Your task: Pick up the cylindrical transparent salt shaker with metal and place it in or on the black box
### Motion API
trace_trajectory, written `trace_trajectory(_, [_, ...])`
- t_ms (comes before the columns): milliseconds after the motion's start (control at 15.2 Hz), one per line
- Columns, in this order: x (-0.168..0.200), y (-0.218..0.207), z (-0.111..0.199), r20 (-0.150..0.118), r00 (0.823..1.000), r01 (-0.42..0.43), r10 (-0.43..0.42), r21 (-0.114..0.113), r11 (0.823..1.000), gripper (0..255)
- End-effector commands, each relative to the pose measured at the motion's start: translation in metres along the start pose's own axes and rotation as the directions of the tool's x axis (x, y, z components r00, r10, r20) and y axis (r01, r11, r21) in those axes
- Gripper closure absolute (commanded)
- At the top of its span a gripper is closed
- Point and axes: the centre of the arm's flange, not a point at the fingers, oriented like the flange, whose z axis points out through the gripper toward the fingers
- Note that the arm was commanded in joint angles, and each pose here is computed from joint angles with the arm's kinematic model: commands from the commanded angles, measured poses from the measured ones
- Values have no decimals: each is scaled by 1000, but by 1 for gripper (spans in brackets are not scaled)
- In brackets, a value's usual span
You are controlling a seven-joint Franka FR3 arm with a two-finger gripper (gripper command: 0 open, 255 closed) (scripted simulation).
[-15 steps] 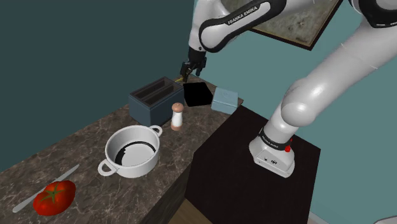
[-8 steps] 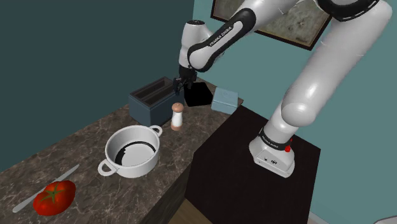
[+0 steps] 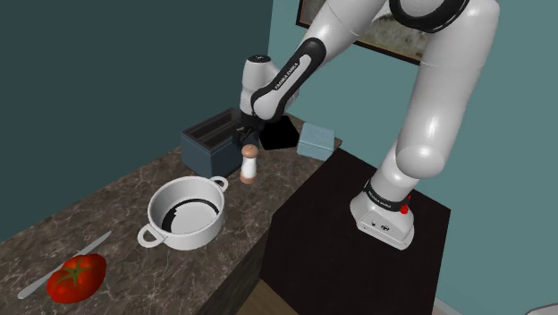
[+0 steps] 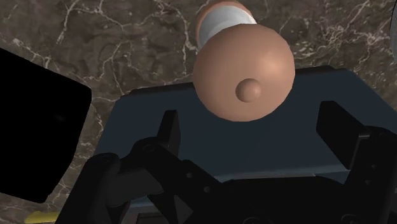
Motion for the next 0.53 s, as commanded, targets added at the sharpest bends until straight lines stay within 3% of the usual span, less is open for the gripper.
trace_trajectory(0, [0,-1,11,0,1000,0,0,0,1000,0])
trace_trajectory(462, [0,-1,30,0,1000,0,0,0,1000,0])
